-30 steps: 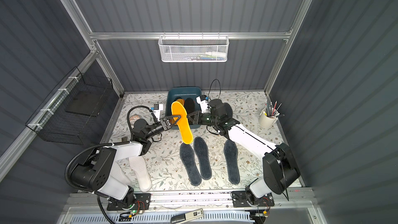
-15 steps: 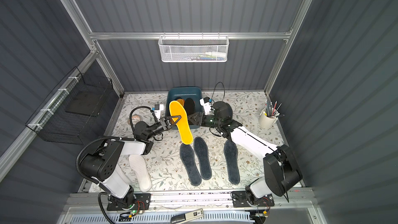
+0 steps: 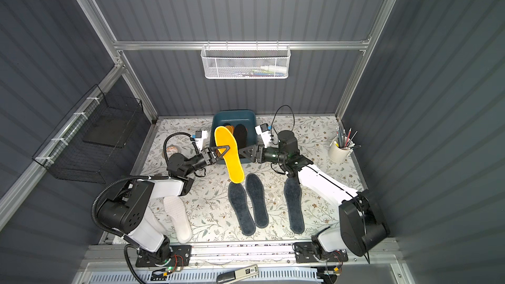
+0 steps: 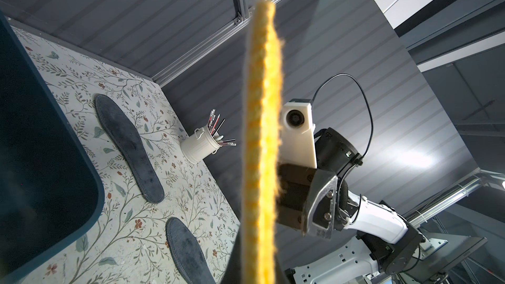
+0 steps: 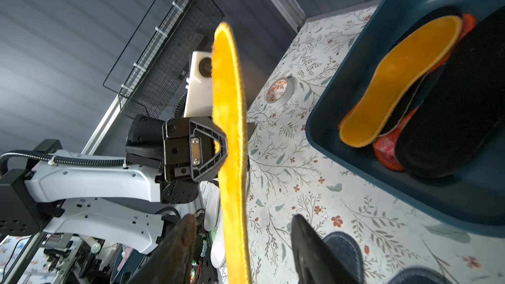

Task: Put the insoles into the storage box
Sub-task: Place the insole in the storage box.

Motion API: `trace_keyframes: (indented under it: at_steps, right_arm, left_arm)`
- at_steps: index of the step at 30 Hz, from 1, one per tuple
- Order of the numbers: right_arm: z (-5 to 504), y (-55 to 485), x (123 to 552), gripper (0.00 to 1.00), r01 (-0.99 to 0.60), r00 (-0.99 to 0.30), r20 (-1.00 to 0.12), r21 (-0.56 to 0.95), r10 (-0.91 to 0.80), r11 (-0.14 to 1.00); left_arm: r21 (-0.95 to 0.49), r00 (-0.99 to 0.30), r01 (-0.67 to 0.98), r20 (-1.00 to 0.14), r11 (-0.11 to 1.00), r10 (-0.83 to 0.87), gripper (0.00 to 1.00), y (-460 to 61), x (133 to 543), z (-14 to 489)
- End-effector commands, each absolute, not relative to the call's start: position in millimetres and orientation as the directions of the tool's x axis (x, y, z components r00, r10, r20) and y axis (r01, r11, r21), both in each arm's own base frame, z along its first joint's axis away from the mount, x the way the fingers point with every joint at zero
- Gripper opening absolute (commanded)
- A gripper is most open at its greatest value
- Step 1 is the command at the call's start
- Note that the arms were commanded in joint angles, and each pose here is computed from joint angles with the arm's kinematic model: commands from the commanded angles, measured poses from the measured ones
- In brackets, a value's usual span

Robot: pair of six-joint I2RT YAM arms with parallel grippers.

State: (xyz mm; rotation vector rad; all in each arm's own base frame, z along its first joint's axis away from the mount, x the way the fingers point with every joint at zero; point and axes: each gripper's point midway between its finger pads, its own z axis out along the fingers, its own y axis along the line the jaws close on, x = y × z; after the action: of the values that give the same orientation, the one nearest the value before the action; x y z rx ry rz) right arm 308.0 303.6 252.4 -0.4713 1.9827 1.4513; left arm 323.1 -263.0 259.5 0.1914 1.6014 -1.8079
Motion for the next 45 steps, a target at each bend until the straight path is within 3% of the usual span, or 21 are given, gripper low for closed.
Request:
trace_keyframes:
  at_steps: [1,6,11,15,16,19,22,26,33,38,45]
  right_arm:
    - [253.2,319.0,295.9,0.56,-0.65,-0.733,-0.68,0.712,0.03,0.264]
    - [248.5,334.6,288.6,0.5,-0.634,-0.757,-0.654,0.739,0.012,0.228]
    - [248.1,341.6,288.8,0.23,-0.624,-0.766,-0.643,0.747,0.014,0.229]
    - [245.9,340.4,294.7,0.07,-0.609,-0.771,-0.637,0.747,0.026,0.266]
    - [245.2,339.8,297.2,0.04,-0.602,-0.773,-0.634,0.747,0.029,0.282]
    - [244.1,337.3,305.1,0.0,-0.587,-0.773,-0.633,0.74,0.043,0.329]
    - [244.0,332.5,317.6,0.0,-0.562,-0.774,-0.63,0.731,0.065,0.386]
    - [241.2,320.7,340.7,0.0,-0.504,-0.78,-0.617,0.718,0.105,0.48]
    - [223.6,300.7,397.0,0.0,-0.389,-0.798,-0.574,0.722,0.183,0.572]
    - [209.3,303.3,433.5,0.0,-0.375,-0.792,-0.583,0.697,0.179,0.611]
    - [192.8,310.7,474.5,0.0,-0.361,-0.798,-0.576,0.692,0.176,0.625]
  left_arm:
    - [-0.772,-0.709,0.636,-0.583,-0.002,-0.397,0.0,-261.6,321.4,279.0]
    - [-0.77,-0.707,0.638,-0.586,0.0,-0.397,0.0,-261.6,321.7,279.3]
    - [-0.774,-0.71,0.633,-0.584,0.007,-0.394,0.0,-261.7,323.1,277.7]
    - [-0.774,-0.705,0.633,-0.592,0.029,-0.39,0.08,-261.0,323.9,276.9]
    - [-0.771,-0.701,0.635,-0.598,0.04,-0.388,0.16,-260.6,324.0,276.8]
    - [-0.767,-0.693,0.638,-0.611,0.07,-0.382,0.54,-259.4,323.3,277.4]
    - [-0.753,-0.675,0.648,-0.636,0.112,-0.374,0.98,-257.3,321.0,280.0]
    - [-0.735,-0.643,0.632,-0.675,0.246,-0.362,1.0,-248.3,320.7,275.8]
    - [-0.574,-0.579,0.339,-0.752,0.746,-0.315,1.0,-177.4,327.5,233.7]
    - [-0.487,-0.549,0.192,-0.773,0.852,-0.318,1.0,-136.1,309.4,221.2]
    - [-0.469,-0.544,0.106,-0.766,0.877,-0.344,1.0,-113.5,289.0,211.7]
